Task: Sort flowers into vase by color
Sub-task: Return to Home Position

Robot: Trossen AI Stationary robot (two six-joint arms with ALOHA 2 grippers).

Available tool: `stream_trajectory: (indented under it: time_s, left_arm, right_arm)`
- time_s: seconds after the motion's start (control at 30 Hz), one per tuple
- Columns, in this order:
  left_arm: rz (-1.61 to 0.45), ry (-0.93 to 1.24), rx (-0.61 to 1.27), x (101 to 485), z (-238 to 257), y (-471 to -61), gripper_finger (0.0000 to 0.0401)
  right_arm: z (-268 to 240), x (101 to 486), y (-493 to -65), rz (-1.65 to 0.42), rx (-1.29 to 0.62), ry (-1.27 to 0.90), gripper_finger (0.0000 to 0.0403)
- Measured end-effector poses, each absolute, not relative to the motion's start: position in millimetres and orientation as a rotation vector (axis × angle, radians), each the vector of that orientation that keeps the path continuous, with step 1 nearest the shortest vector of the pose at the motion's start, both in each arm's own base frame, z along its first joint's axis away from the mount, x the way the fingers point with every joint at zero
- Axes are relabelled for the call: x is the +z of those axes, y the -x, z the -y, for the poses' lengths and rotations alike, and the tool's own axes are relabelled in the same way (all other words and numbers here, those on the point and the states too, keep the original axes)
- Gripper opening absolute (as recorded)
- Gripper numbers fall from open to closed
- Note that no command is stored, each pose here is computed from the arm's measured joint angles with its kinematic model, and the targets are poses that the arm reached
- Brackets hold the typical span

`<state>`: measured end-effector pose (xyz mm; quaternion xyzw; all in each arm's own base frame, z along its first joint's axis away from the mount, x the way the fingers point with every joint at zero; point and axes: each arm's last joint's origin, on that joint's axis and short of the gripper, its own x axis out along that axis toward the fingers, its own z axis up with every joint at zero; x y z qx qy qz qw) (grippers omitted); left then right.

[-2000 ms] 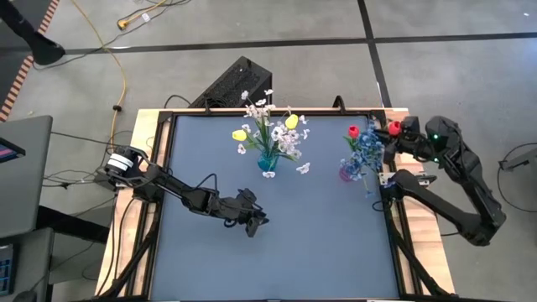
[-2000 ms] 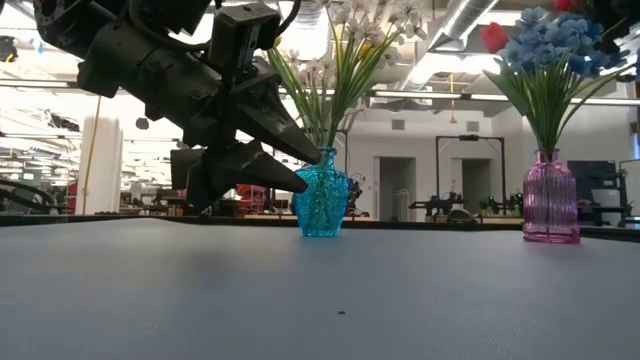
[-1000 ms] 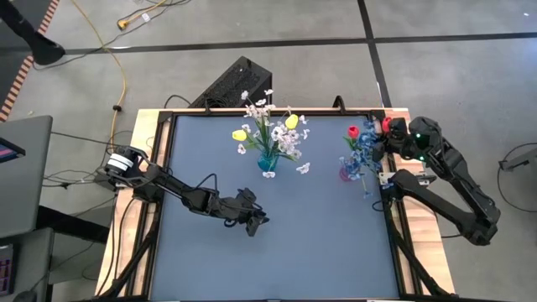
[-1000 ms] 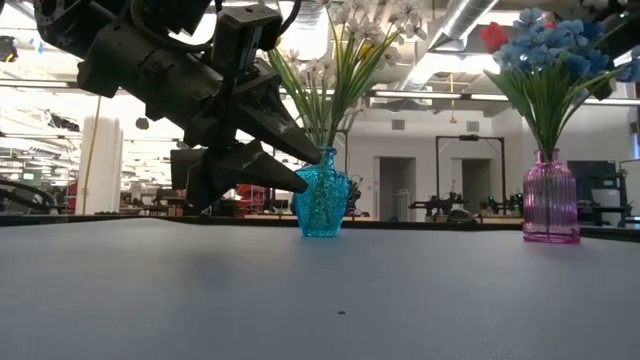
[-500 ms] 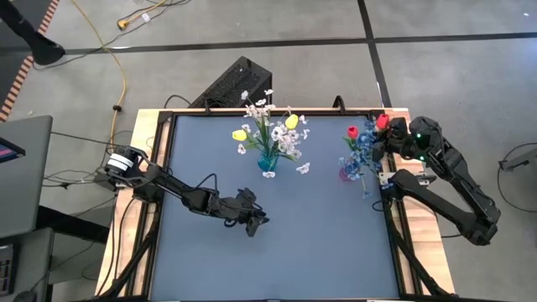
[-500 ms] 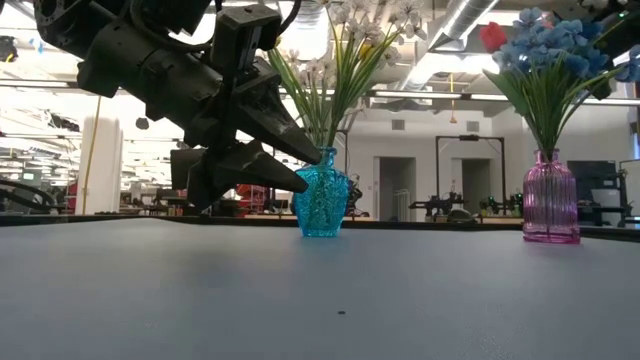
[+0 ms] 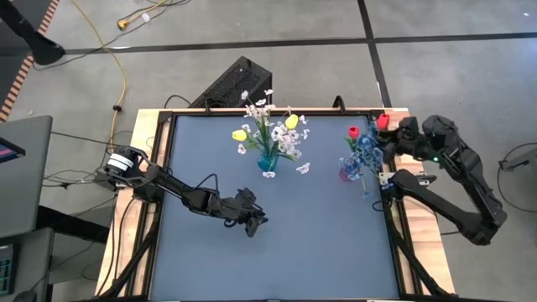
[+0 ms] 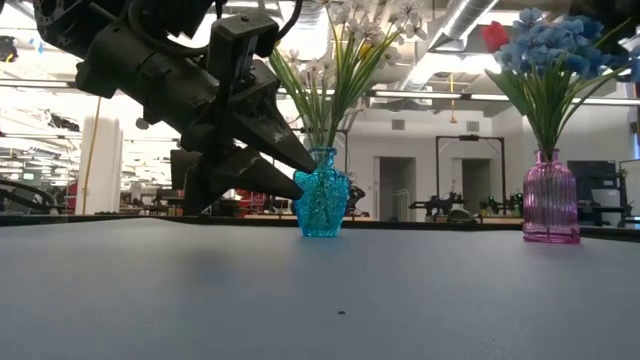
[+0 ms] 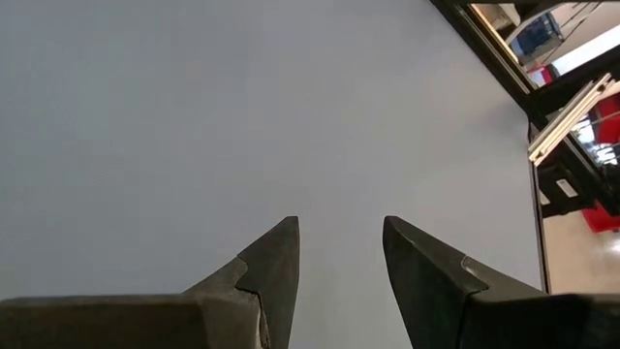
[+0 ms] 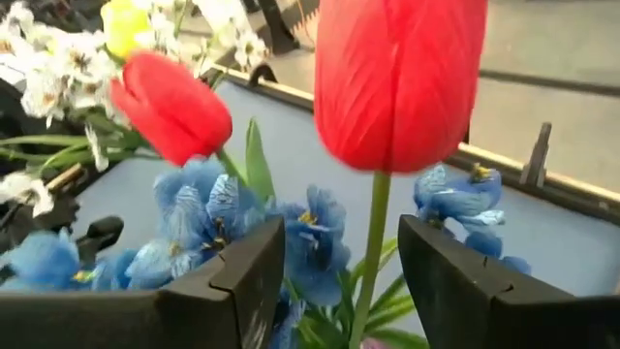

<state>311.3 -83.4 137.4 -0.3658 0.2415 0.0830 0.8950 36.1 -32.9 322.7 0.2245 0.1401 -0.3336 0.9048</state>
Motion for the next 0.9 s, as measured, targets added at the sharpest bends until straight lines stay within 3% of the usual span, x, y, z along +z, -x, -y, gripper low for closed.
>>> stream_trajectory:
  time_s: [0.27,0.77,0.9]
  left_arm:
    - [-0.5,0.751,0.17,137,83,-311,0.0139]
    - [-0.479,0.738,0.191,138,83,-312,0.0139]
    - [-0.425,0.738,0.157,144,83,-315,0.0139]
  right_arm:
    - [24,335,-29,-0.369,-0.684,-0.455,0.023]
    - [1,383,-9,-0.261,-0.667,-0.341,0.023]
    - [-6,395,-7,-0.177,-0.564,-0.372,0.023]
